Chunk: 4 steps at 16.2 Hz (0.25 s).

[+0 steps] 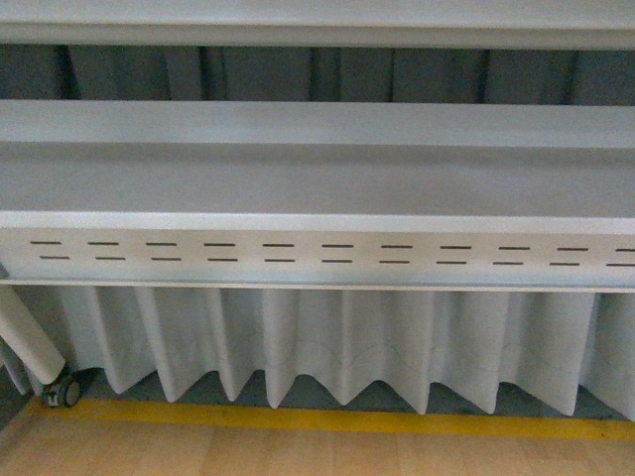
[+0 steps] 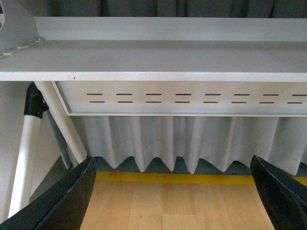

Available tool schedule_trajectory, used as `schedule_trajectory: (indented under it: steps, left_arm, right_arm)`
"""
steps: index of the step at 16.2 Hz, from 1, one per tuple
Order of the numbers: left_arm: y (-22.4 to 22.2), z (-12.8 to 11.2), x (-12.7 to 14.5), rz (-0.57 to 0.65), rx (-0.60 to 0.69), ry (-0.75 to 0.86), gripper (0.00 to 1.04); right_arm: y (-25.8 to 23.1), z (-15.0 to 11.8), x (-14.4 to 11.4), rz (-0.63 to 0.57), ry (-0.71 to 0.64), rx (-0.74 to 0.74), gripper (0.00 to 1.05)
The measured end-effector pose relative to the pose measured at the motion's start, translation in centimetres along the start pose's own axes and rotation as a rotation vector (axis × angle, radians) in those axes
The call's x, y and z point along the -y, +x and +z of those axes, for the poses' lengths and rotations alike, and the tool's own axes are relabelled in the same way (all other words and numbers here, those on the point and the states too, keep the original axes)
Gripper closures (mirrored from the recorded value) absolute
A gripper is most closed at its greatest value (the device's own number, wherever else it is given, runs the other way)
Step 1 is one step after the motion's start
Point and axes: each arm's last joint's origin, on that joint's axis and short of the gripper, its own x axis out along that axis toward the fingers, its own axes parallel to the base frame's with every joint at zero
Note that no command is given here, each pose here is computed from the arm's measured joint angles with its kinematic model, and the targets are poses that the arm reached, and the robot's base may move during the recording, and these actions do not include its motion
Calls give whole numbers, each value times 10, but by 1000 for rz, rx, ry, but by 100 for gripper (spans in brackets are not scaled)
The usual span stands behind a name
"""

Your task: Wind up and store yellow beetle toy

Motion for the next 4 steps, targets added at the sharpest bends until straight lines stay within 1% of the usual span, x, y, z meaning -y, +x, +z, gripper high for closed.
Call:
schedule_trajectory:
  steps: [4]
  left_arm:
    - [0,0,0,0,0,0,7]
  right_arm:
    - [0,0,0,0,0,0,7]
